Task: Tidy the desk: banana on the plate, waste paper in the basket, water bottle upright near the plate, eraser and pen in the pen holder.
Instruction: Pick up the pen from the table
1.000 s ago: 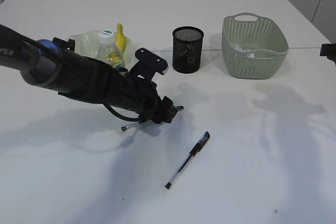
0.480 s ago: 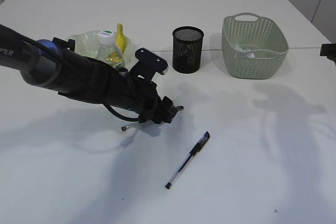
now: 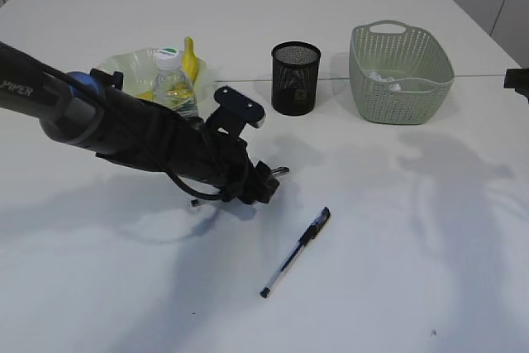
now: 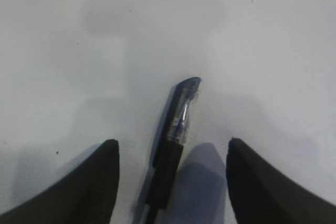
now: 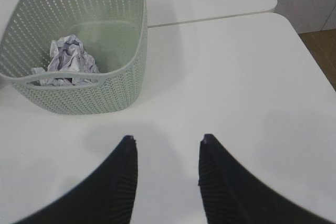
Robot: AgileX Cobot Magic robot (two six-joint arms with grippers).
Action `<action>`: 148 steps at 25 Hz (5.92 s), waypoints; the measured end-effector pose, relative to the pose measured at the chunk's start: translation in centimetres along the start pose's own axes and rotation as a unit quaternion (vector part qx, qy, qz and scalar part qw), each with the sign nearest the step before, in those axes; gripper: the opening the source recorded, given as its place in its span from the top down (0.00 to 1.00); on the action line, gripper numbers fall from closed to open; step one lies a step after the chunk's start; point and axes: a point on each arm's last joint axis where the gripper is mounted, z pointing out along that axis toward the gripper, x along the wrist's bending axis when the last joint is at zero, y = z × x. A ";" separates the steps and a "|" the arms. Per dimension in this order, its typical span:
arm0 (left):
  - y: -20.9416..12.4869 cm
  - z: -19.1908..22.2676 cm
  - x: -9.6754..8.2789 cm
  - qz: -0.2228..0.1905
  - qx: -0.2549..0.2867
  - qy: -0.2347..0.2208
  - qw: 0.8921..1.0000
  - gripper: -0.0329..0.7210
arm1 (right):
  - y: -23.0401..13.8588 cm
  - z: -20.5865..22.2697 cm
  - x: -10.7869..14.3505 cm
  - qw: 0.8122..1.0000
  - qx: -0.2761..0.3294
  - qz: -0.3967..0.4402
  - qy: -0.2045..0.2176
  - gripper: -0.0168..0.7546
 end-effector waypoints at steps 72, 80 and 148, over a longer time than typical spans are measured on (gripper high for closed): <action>-0.1 0.5 -0.4 -0.001 -0.006 -0.027 1.000 0.66 | 0.0 0.0 0.0 1.000 -0.001 -0.002 0.000 0.59; 0.0 0.4 -0.5 -0.001 -0.007 -0.030 1.000 0.66 | 0.0 0.0 0.0 1.000 -0.001 -0.002 0.000 0.59; -0.2 0.4 -1.1 -0.031 0.007 -0.066 0.997 0.76 | 0.0 0.0 0.0 1.000 -0.001 -0.003 0.000 0.59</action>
